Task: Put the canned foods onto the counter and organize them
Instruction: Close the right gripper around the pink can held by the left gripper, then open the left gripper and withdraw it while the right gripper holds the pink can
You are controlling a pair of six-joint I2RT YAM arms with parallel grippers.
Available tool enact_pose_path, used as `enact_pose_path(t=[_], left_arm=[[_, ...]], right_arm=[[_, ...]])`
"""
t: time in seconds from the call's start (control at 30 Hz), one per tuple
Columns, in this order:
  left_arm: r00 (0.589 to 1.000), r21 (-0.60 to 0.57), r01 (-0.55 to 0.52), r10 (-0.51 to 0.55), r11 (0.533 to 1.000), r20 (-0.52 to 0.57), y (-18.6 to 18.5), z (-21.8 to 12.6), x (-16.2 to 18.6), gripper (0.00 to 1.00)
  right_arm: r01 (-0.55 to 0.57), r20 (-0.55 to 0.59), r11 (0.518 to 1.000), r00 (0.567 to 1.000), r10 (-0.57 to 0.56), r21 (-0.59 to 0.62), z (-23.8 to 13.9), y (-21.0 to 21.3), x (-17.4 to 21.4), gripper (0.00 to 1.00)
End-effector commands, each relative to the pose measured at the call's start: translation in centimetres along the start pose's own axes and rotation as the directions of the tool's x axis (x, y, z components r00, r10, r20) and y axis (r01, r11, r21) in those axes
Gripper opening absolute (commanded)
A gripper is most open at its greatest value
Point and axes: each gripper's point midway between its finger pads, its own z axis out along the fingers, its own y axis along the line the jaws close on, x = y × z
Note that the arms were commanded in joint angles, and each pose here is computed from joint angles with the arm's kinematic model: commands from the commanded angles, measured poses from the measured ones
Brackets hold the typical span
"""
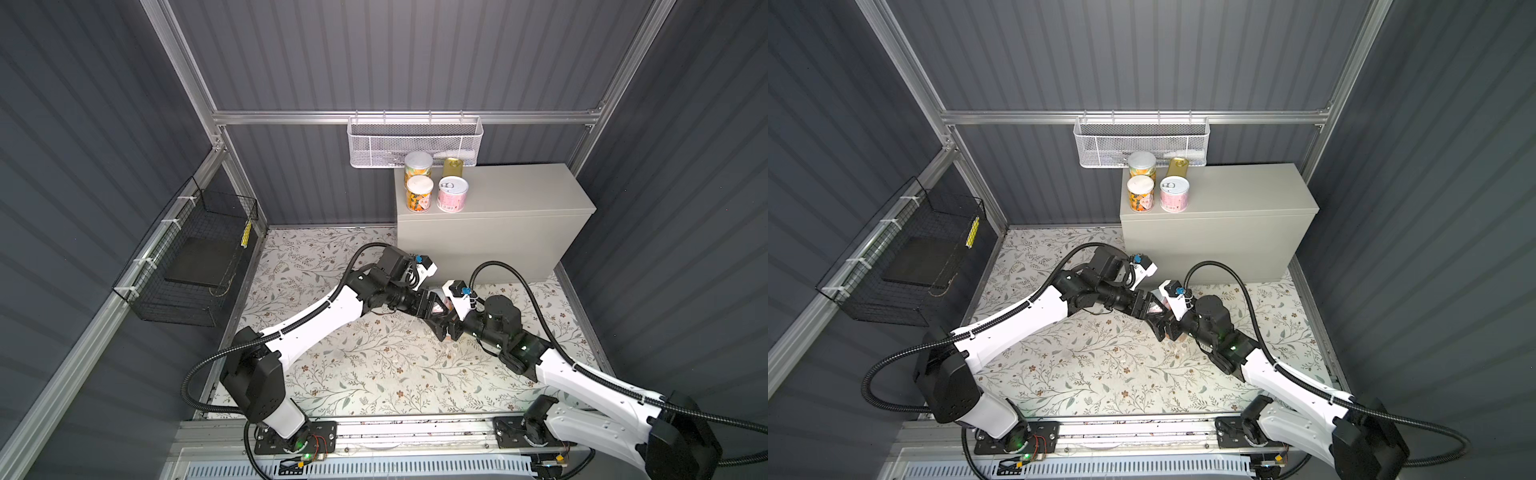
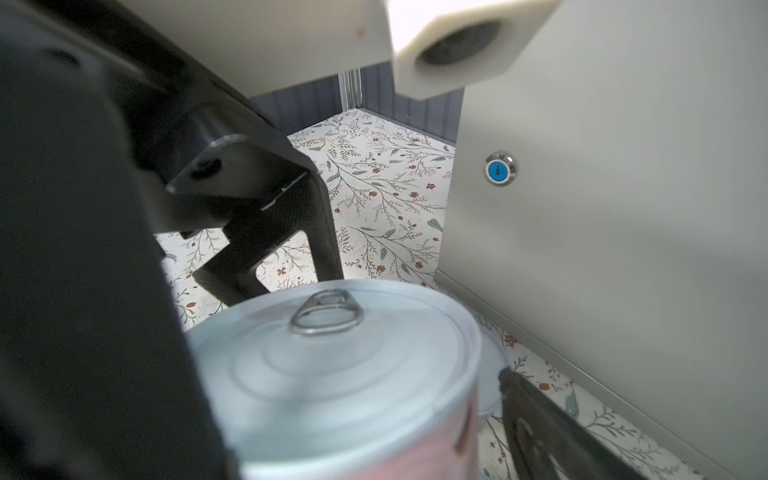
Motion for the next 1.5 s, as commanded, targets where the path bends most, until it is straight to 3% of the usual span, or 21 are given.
enact_pose_path(t=[0.0, 0.3, 0.57, 0.77, 0.83, 0.87, 0.9, 1.47], left_arm=[[1.0, 0.046, 0.008, -0.007, 0.999, -0.02, -0.9, 0.0, 0.4, 0.46], [0.999, 0.034, 0.021, -0.02, 0.999, -0.039, -0.4, 0.3, 0.8, 0.46], [0.999, 0.02, 0.029, -0.028, 0.999, -0.046, 0.1, 0.7, 0.9, 0.49], [0.999, 0.004, 0.03, -0.03, 1.0, -0.033, 0.3, 0.7, 0.6, 0.68], [0.999, -0.008, 0.029, -0.03, 1.0, -0.022, 0.5, 0.6, 0.4, 0.8], [0.999, -0.015, 0.029, -0.029, 0.999, -0.017, 0.6, 0.5, 0.3, 0.98], [1.0, -0.02, 0.029, -0.029, 0.999, -0.01, 0.6, 0.4, 0.2, 1.0], [0.993, -0.161, 0.094, -0.082, 0.982, 0.08, 3.9, -0.8, -0.6, 1.0]], right_arm=[[0.042, 0.054, 0.998, 0.998, -0.045, 0.047, -0.3, -0.8, -2.0, 0.99], [0.058, 0.079, 0.997, 0.995, -0.063, 0.053, -0.5, -0.6, -2.2, 0.97], [0.061, 0.093, 0.998, 0.994, -0.064, 0.035, -0.4, -0.1, -2.5, 0.77], [0.051, 0.109, 0.998, 0.993, -0.053, 0.024, -0.3, 0.1, -2.7, 0.7], [0.05, 0.111, 0.999, 0.993, -0.052, 0.02, -0.4, 0.2, -2.7, 0.7], [0.048, 0.114, 0.999, 0.992, -0.05, 0.021, -0.4, 0.2, -2.7, 0.69], [0.049, 0.115, 0.999, 0.992, -0.051, 0.02, -0.4, 0.2, -2.7, 0.69], [0.037, 0.107, 0.994, 0.993, -0.048, 0.102, -1.2, -1.1, -2.1, 0.69]])
